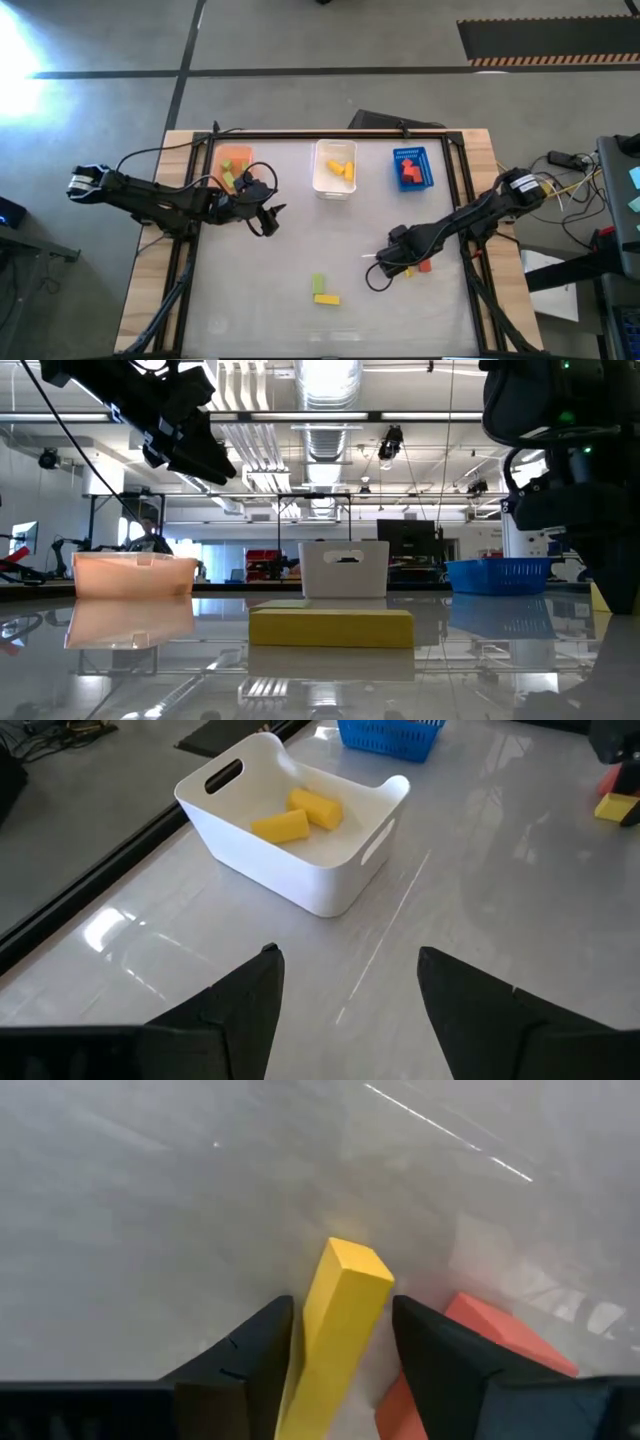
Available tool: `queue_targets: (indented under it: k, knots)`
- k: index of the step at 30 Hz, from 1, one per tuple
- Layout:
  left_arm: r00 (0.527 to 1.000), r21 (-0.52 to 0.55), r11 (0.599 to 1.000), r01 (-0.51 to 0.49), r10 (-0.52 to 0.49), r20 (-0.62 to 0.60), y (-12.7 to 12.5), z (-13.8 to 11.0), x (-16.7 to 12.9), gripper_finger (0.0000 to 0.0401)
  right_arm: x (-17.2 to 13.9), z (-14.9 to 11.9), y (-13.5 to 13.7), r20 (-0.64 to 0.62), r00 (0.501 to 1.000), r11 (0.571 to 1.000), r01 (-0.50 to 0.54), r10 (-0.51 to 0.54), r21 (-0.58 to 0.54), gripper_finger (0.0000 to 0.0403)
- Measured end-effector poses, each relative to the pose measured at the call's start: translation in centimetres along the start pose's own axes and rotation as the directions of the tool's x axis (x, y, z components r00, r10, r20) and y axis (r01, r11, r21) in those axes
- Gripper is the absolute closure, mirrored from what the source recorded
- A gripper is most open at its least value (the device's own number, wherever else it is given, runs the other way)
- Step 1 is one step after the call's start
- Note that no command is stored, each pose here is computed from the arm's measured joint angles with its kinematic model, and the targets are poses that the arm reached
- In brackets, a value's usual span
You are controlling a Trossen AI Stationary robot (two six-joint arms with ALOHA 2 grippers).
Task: Sort & place blocks by color
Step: Put the top yellow block into the white bin
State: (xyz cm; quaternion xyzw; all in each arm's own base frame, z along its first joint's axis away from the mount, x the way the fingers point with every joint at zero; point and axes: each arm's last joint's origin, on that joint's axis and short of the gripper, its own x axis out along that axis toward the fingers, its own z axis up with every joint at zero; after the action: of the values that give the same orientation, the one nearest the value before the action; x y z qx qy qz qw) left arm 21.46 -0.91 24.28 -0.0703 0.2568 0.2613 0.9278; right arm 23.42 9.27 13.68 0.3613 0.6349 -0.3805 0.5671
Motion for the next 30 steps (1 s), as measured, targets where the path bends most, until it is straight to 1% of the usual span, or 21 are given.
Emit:
queue_targets:
  k: [3,8,9,15,20,23,26,29,30]
  knots:
    - [1.000,0.000,1.000,0.000,0.000,0.000,0.0,0.0,0.0,0.0186,-0.1,0.2,0.2,0.000,1.000,1.000,-0.011,0.011,-0.001,0.0276]
    - [1.000,0.000,1.000,0.000,0.000,0.000,0.0,0.0,0.0,0.0186,-0.3,0.4,0.3,0.001,0.999,0.999,-0.034,0.034,-0.024,0.0354]
    - [1.000,0.000,1.000,0.000,0.000,0.000,0.0,0.0,0.0,0.0186,-0.3,0.4,0.3,0.002,0.999,0.999,-0.036,0.036,-0.034,0.0360]
    - [1.000,0.000,1.000,0.000,0.000,0.000,0.0,0.0,0.0,0.0186,-0.7,1.1,0.5,0.022,0.996,0.995,-0.086,0.087,-0.045,0.0359]
    - [1.000,0.001,1.000,-0.001,0.001,0.000,0.0,0.0,0.0,0.0186,-1.8,2.4,0.9,0.129,0.972,0.979,-0.188,0.197,-0.079,0.0355]
    - [1.000,0.001,1.000,-0.001,0.001,0.000,0.0,0.0,0.0,0.0186,-2.7,3.6,1.3,0.217,0.931,0.952,-0.267,0.295,-0.148,0.0354]
    - [1.000,0.001,1.000,0.000,0.000,0.000,0.0,0.0,0.0,0.0186,-4.0,5.4,1.5,0.331,0.865,0.923,-0.318,0.376,-0.218,0.0353]
    - [1.000,0.001,1.000,-0.001,0.001,0.000,0.0,0.0,0.0,0.0186,-5.5,7.3,1.7,0.456,0.767,0.889,-0.343,0.451,-0.302,0.0352]
    - [1.000,0.001,1.000,-0.001,0.001,0.000,0.0,0.0,0.0,0.0186,-6.0,8.0,1.7,0.499,0.727,0.878,-0.344,0.473,-0.332,0.0352]
